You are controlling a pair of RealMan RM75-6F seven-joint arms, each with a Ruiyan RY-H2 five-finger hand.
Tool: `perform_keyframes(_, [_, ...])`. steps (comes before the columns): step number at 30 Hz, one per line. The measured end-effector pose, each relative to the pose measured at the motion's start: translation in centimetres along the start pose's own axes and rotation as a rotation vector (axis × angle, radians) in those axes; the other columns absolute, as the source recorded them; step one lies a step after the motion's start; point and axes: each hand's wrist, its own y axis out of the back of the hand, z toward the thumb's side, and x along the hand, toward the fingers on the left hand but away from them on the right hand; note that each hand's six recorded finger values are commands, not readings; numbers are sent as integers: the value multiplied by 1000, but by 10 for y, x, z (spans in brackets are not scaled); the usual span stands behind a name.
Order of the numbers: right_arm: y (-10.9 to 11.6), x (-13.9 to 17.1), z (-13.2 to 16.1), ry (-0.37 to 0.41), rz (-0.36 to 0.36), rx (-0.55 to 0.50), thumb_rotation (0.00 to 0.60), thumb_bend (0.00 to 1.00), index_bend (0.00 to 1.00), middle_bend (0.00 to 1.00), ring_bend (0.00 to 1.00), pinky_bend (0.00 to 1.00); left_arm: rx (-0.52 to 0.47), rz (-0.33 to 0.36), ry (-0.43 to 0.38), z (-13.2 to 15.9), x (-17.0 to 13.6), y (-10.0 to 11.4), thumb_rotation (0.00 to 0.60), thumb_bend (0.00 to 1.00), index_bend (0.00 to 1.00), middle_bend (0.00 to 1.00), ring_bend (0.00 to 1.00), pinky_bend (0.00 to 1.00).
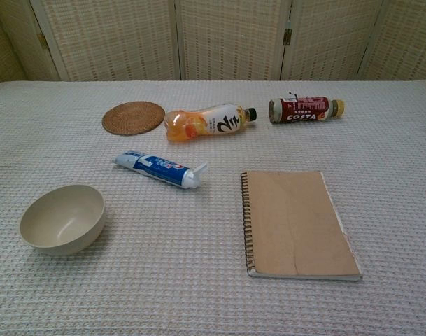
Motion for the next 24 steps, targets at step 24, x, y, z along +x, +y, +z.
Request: perform_keyframes(24, [11,2,6,16,-27,19,600,219,101,60,62,0,39,-21,-180,39,38,4,600,504,236,242,184,90])
